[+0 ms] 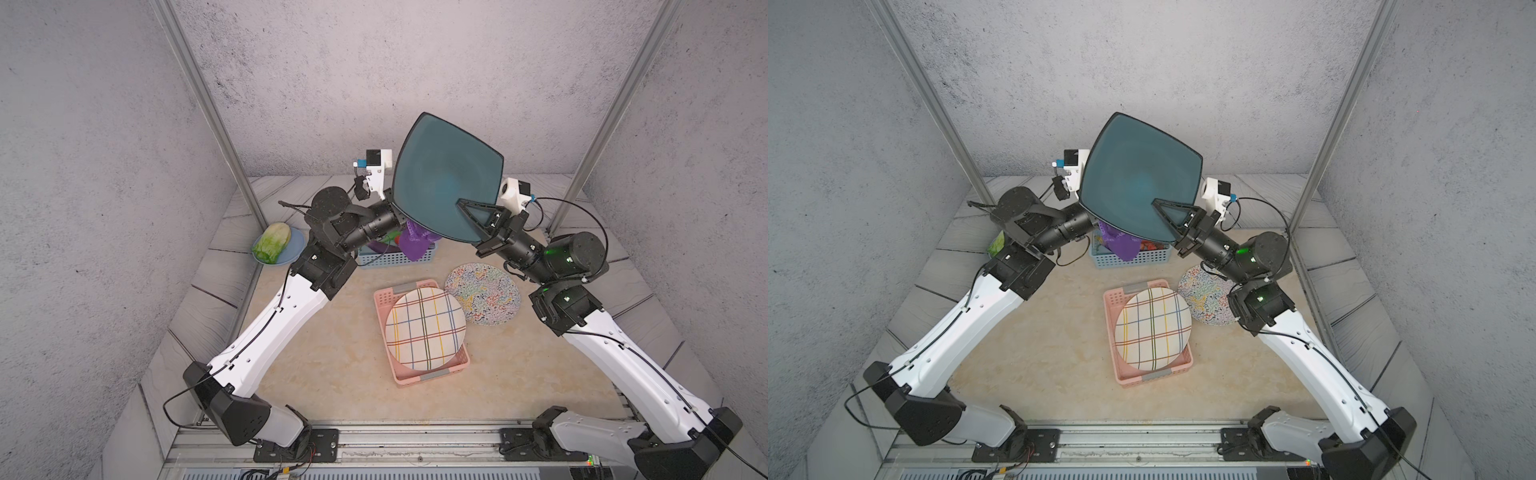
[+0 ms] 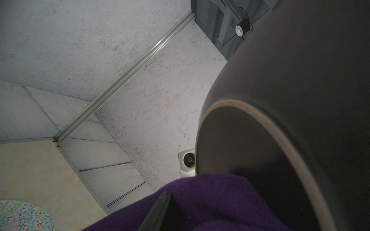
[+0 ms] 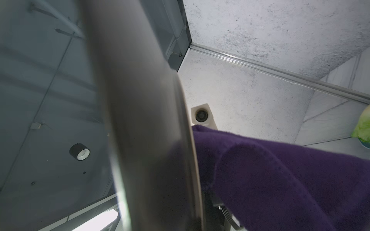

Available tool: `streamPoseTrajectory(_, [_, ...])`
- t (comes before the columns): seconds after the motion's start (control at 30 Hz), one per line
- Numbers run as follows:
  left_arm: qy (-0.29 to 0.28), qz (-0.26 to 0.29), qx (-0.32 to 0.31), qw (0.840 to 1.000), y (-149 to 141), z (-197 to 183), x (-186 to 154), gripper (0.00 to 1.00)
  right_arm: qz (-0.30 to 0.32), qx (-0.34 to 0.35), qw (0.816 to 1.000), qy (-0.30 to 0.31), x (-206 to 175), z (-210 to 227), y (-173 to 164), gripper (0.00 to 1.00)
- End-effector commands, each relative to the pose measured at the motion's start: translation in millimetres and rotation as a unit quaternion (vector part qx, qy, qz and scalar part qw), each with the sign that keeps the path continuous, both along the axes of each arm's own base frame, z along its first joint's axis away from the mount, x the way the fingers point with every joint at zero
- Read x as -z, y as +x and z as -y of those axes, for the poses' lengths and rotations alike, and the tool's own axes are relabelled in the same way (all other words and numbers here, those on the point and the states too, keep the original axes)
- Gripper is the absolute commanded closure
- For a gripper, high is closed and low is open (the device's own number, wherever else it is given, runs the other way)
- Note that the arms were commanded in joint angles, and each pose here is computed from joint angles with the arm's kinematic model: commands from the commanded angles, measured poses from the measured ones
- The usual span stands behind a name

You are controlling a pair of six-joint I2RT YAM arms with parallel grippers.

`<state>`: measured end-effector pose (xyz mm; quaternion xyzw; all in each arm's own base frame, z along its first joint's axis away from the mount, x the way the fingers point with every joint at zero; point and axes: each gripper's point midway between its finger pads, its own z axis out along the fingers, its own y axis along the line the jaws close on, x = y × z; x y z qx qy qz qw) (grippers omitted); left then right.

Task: Wipe the wet plate dry
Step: Wipe the plate with towel, then place the plate on the plate.

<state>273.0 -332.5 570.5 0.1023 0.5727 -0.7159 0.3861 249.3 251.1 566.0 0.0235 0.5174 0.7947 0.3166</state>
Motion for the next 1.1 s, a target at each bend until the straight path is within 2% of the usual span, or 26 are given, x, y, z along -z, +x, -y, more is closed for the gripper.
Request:
streamPoseTrajectory(0.0, [-0.070,0.078,0.000,0.995,-37.5,-33.8,-58.3,1.00,0.024,0.048,0.998,0.024,-19.2,18.7,13.4,1.00])
streamPoseTrajectory(0.13, [-0.096,0.075,-0.035,0.992,-22.1,-70.7,-80.9,1.00,0.042,-0.013,0.999,-0.009,-10.5,-4.1,-14.9,1.00])
streamPoseTrajectory(0.2, [-0.094,0.077,-0.026,0.992,-22.1,-68.5,-83.6,1.00,0.052,-0.046,0.997,-0.030,-3.0,-27.6,-39.4,1.00])
streamPoseTrajectory(0.27, [-0.089,0.076,-0.005,0.993,-27.1,-57.2,-79.0,1.00,0.061,-0.043,0.996,-0.040,-1.0,-36.6,-46.7,1.00])
streamPoseTrajectory(0.37, [-0.077,0.069,0.002,0.995,-33.8,-45.8,-61.7,1.00,0.057,0.000,0.998,-0.028,-7.4,-26.7,-32.0,1.00])
streamPoseTrajectory(0.47, [-0.046,0.056,-0.015,0.997,-37.2,-49.7,-35.5,1.00,0.047,0.066,0.996,-0.045,-13.7,-1.6,-2.0,1.00])
streamPoseTrajectory(0.57, [0.044,0.041,-0.044,0.997,-41.4,-55.2,14.4,1.00,0.021,0.150,0.986,-0.065,-4.9,42.3,36.3,1.00])
streamPoseTrajectory(0.63, [0.117,0.034,-0.072,0.990,-45.0,-65.0,50.7,1.00,-0.013,0.220,0.970,-0.103,20.9,77.0,58.8,1.00])
streamPoseTrajectory(0.67, [0.152,0.028,-0.086,0.984,-46.4,-71.0,68.2,1.00,-0.038,0.262,0.956,-0.127,40.4,96.3,68.9,1.00])
streamPoseTrajectory(0.73, [0.208,0.022,-0.110,0.972,-47.7,-82.8,96.2,1.00,-0.106,0.333,0.915,-0.201,96.5,132.3,83.3,1.00])
streamPoseTrajectory(0.8, [0.252,0.016,-0.125,0.960,-49.3,-92.3,118.8,1.00,-0.173,0.395,0.862,-0.267,153.2,168.5,89.8,1.00])
streamPoseTrajectory(0.87, [0.275,0.009,-0.131,0.952,-52.2,-98.4,133.3,1.00,-0.220,0.418,0.828,-0.303,200.3,194.5,94.1,1.00])
streamPoseTrajectory(0.93, [0.284,0.005,-0.129,0.950,-55.9,-101.3,142.4,1.00,-0.261,0.418,0.810,-0.318,244.5,211.3,101.7,1.00])
streamPoseTrajectory(1.07, [0.289,-0.005,-0.122,0.950,-59.8,-102.4,155.1,1.00,-0.289,0.385,0.803,-0.352,302.8,215.3,125.0,1.00])
